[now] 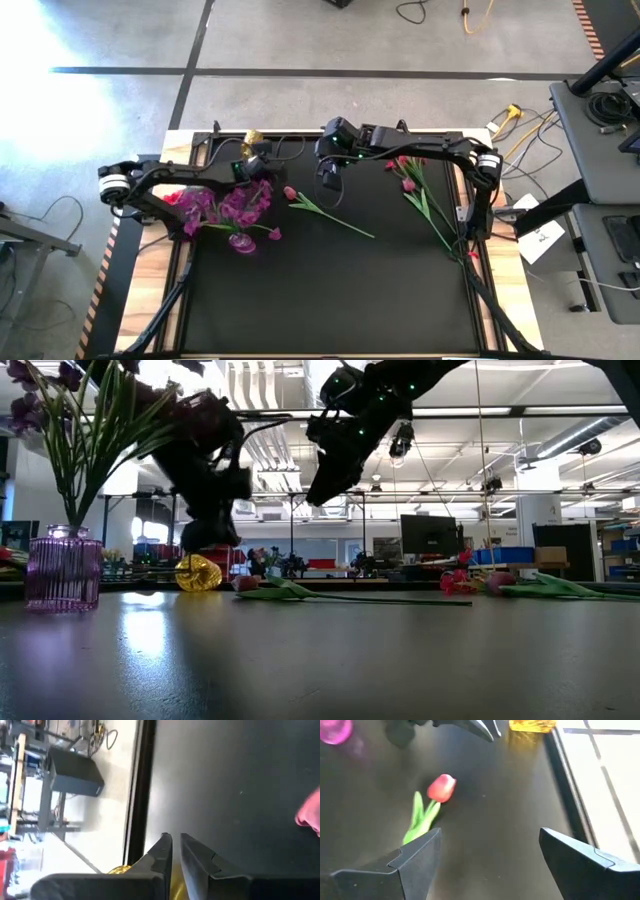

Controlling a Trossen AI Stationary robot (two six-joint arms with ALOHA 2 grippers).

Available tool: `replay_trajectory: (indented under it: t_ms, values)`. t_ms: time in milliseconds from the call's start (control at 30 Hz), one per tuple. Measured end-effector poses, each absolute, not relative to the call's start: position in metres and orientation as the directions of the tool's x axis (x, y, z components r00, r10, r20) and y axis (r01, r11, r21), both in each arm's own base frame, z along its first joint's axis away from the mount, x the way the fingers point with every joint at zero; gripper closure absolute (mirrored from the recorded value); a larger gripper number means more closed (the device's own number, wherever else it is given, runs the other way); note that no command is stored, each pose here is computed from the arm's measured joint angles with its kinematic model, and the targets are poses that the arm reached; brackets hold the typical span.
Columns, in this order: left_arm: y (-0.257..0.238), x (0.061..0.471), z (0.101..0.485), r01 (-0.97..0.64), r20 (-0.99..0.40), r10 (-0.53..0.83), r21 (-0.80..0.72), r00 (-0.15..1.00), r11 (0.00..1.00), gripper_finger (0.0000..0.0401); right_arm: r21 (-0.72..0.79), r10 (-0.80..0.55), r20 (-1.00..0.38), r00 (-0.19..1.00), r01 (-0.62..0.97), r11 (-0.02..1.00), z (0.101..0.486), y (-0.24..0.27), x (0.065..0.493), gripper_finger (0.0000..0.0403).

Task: Sort flowers into vase by color
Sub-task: Adjust the yellow vase on the table

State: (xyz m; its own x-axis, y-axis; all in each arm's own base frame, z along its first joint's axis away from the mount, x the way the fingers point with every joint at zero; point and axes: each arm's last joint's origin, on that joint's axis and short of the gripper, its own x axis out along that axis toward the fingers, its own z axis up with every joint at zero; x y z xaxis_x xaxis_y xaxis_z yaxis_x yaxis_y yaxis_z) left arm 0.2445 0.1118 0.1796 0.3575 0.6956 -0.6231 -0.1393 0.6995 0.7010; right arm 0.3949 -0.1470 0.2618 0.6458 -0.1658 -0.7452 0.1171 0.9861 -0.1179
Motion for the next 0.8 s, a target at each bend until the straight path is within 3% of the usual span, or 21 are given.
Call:
replay_trajectory:
  t_ms: [200,400,600,800]
  values:
    - [0.110,0.245,0.192,-0.218,-0.682,0.632,0.597,0.368,0.772,0.0348,-0.135,-0.186,-0.747,0.638,0.128,0.983,0.262,-0.147,0.395,0.0074]
    - [0.105,0.236,0.201,-0.393,-0.691,0.602,0.464,0.399,0.794,0.0275,-0.118,-0.178,-0.763,0.621,0.138,0.983,0.258,-0.145,0.395,0.0074]
    - [0.100,0.218,0.219,-0.703,-0.636,0.627,0.181,0.450,0.688,0.0176,-0.065,-0.151,-0.808,0.570,0.170,0.983,0.254,-0.141,0.391,0.0074]
    - [0.098,0.207,0.221,-0.836,-0.520,0.672,-0.176,0.527,0.520,0.0111,0.016,-0.089,-0.811,0.578,0.174,0.985,0.253,-0.139,0.390,0.0074]
